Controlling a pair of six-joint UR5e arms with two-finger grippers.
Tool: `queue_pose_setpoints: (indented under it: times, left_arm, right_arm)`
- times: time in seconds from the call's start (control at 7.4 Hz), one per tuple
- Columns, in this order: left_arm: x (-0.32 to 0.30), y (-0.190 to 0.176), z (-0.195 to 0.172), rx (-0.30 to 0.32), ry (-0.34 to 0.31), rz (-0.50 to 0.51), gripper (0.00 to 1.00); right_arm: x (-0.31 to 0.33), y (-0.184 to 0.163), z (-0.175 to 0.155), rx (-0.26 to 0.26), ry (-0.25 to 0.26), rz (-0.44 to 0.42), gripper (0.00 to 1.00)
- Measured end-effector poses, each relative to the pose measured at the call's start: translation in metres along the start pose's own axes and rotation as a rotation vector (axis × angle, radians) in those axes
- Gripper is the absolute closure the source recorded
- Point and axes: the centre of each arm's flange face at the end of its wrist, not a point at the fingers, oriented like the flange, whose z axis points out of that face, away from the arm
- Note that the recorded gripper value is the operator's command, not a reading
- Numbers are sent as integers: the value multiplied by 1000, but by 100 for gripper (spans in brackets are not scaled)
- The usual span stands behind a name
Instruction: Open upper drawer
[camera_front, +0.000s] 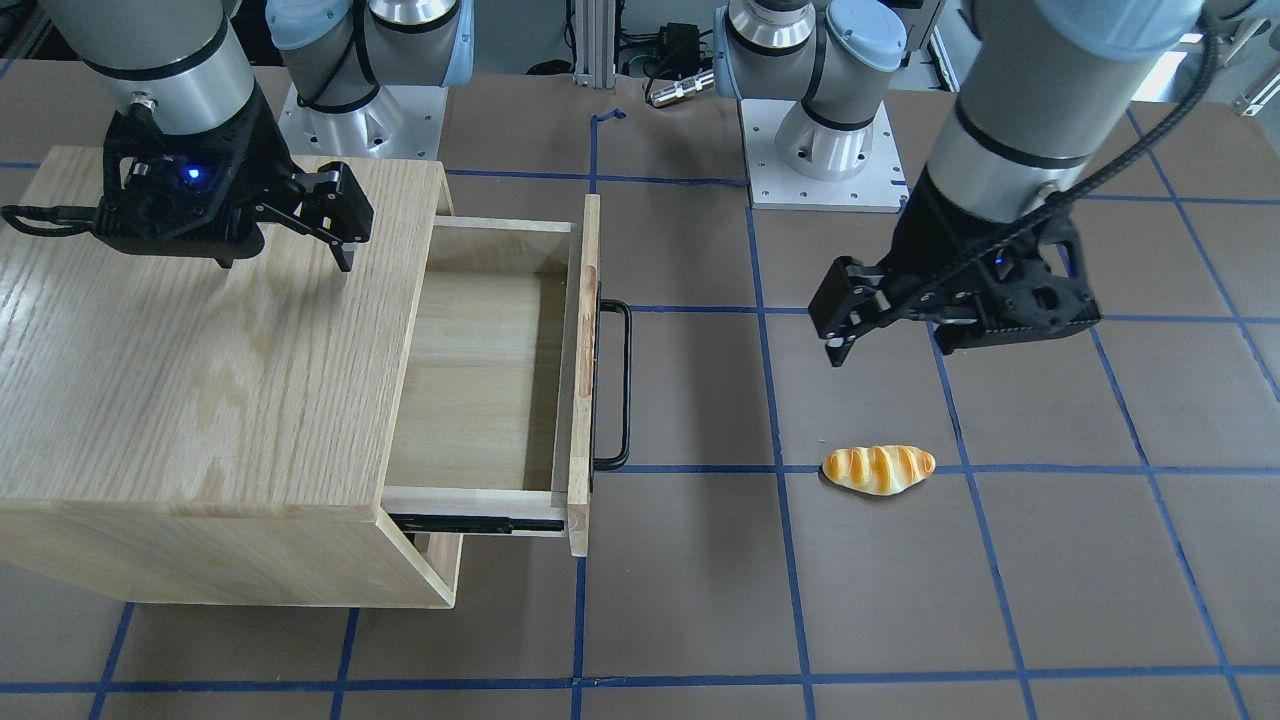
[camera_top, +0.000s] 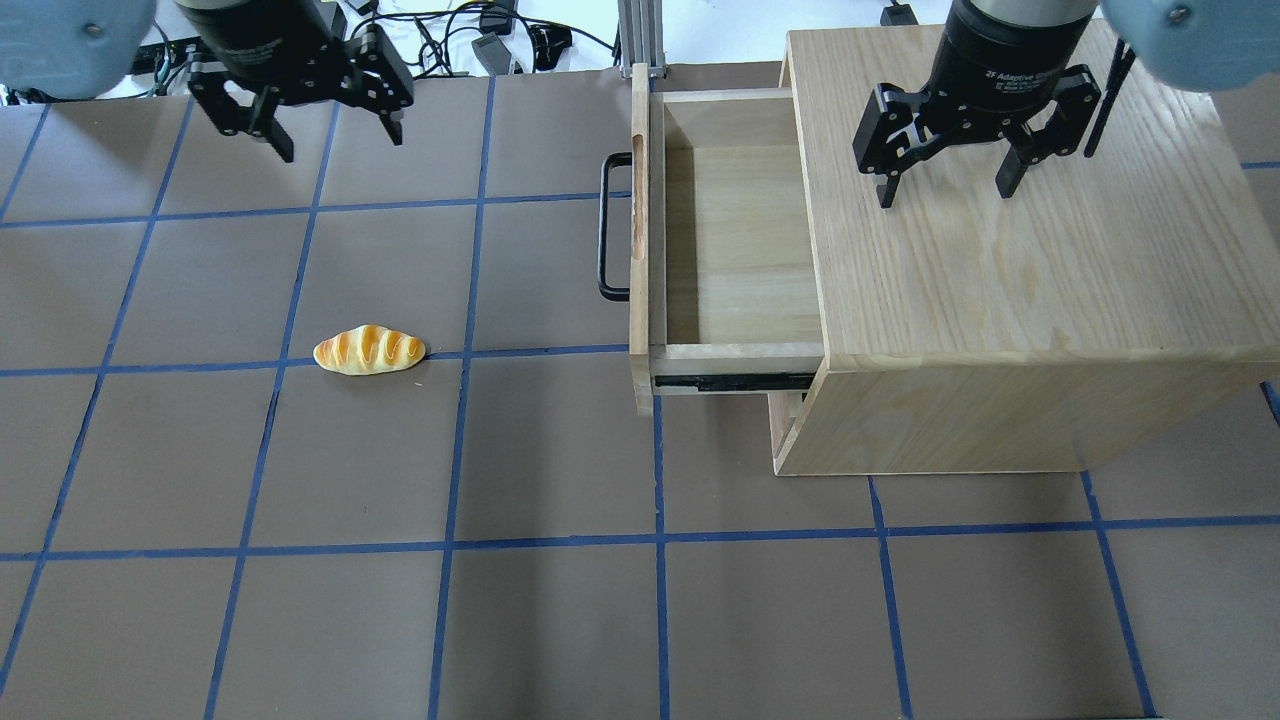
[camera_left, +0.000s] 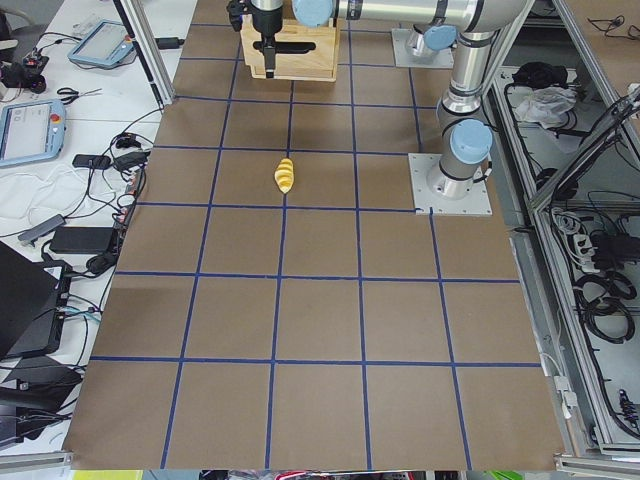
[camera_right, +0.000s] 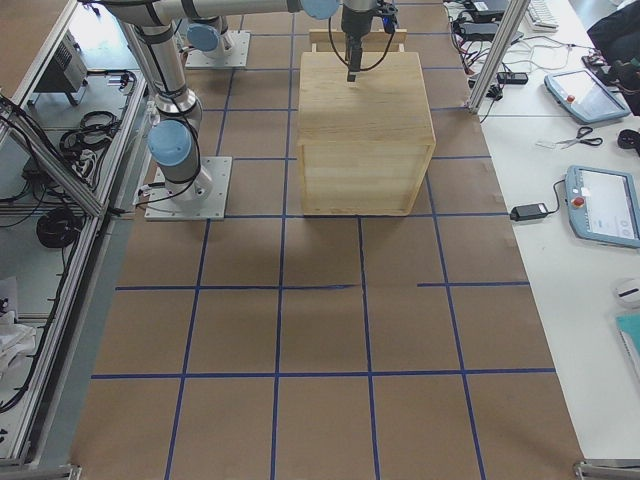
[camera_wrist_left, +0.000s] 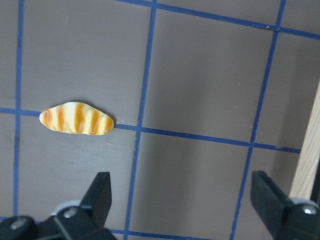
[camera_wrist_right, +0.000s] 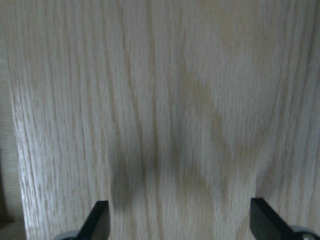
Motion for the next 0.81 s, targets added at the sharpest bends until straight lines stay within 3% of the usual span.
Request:
queue_pose_setpoints:
  times: [0.81]
  left_arm:
    - [-27, 21, -5, -19, -22, -3, 0]
  right_arm:
    - [0, 0, 0, 0, 0, 0, 0]
